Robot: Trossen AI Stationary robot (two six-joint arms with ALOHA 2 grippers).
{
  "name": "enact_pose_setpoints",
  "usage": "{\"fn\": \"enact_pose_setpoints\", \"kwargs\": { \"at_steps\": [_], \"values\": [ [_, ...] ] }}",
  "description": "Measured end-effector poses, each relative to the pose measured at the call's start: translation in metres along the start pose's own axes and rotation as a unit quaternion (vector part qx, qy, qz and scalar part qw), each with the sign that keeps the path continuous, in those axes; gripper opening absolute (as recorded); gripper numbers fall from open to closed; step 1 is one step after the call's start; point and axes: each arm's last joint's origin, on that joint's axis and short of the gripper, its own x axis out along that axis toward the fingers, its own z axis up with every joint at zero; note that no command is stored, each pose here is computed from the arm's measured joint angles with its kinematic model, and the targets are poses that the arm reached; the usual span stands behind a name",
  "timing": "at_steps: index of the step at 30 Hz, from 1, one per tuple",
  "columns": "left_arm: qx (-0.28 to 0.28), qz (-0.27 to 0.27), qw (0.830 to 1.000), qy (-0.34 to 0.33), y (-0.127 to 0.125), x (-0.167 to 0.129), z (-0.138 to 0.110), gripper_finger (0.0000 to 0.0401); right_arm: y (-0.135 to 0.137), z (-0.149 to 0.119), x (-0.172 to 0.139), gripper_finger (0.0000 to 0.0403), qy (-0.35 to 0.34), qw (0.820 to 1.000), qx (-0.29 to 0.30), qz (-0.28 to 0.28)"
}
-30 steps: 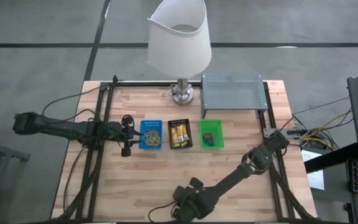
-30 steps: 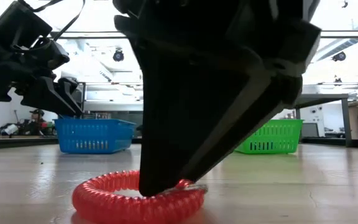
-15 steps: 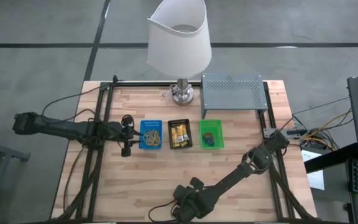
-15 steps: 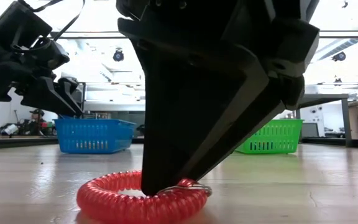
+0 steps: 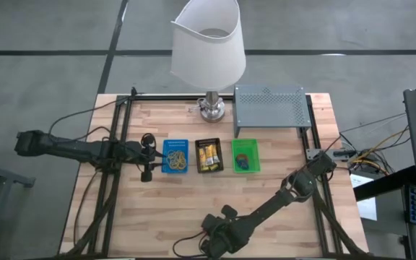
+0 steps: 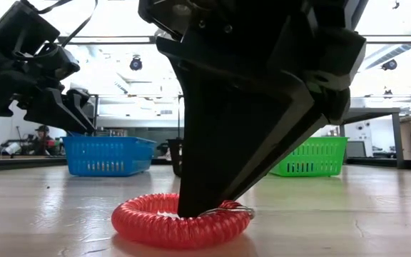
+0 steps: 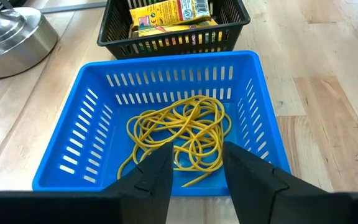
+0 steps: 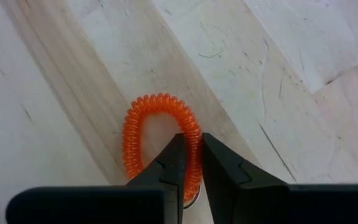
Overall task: Pick & Place Office Desk Supplies
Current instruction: Put the orange spring key chain into the green bin
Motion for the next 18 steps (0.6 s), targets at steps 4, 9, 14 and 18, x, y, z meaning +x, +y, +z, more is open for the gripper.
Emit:
{"fn": "enact_pose_setpoints", "kwargs": {
  "at_steps": [4,9,14,18],
  "values": [
    [0.000,0.000,1.000,0.000,0.000,0.000,0.000,0.0143,0.000,0.000,0.000,0.0035,0.000,1.000,0.000,0.000],
    [0.000,0.000,1.000,0.000,0.000,0.000,0.000,0.0143,0.000,0.001,-0.002,0.0034,0.000,1.000,0.009,-0.001],
    [0.000,0.000,1.000,0.000,0.000,0.000,0.000,0.0143,-0.002,0.008,-0.021,0.0034,0.002,1.000,0.007,-0.004],
    [0.000,0.000,1.000,0.000,0.000,0.000,0.000,0.0143,-0.006,0.020,-0.051,0.0034,-0.005,1.000,0.005,0.003]
  ]
}}
